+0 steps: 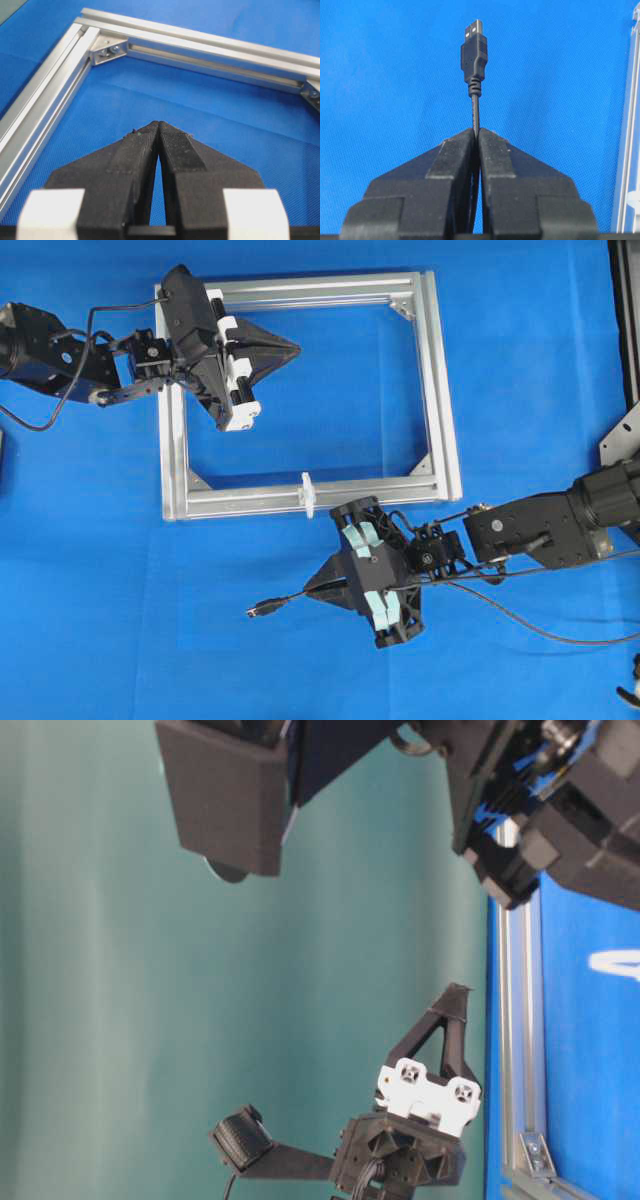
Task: Insert the wire through the string loop located in the center.
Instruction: 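Close the right gripper on the cable just behind the USB plug, then carry the cable plug left toward the white zip-tie loop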
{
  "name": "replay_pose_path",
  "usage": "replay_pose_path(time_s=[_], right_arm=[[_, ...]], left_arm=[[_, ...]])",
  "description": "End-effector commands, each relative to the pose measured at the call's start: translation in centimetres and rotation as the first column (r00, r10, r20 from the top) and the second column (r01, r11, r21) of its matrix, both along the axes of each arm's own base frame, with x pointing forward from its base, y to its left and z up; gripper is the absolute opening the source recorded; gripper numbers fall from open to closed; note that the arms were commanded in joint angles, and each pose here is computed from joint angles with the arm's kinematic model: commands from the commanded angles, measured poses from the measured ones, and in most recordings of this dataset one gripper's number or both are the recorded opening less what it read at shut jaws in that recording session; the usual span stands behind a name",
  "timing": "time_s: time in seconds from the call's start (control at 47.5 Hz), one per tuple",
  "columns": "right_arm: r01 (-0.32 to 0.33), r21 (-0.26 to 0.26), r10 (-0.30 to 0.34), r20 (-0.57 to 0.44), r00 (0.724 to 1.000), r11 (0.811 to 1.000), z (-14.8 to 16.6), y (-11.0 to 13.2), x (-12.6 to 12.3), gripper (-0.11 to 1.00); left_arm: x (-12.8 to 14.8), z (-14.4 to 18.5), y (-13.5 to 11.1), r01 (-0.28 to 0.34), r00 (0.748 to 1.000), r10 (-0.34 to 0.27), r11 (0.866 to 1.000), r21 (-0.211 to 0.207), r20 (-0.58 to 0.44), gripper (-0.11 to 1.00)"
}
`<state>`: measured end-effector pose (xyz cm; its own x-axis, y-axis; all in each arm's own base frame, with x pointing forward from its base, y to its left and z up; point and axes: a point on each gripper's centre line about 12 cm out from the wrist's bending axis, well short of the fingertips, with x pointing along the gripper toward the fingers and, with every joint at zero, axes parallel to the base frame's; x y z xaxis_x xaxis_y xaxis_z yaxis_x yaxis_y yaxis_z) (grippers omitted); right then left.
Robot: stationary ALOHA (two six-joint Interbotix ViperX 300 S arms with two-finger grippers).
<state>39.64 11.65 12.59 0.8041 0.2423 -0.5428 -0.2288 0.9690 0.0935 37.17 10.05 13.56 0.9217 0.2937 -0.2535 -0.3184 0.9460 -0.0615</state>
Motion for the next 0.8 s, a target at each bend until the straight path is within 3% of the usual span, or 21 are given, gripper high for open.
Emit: replay_pose_path(time_s=[0.0,0.778], right_arm=[[0.004,0.019,-0.005,0.050,0.999,1.000,2.0,0.1,0.4,-0.02],[0.005,0.017,-0.005,0.038,0.999,1.000,1.7,-0.2,-0.6,-0.02]], left_arm=[[0.1,1.4,0.1,0.000,0.999,-0.001,1.000,0.013,0.041,0.00],[0.1,1.5,0.0,0.002,0.999,-0.002,1.000,0.011,0.042,0.00]])
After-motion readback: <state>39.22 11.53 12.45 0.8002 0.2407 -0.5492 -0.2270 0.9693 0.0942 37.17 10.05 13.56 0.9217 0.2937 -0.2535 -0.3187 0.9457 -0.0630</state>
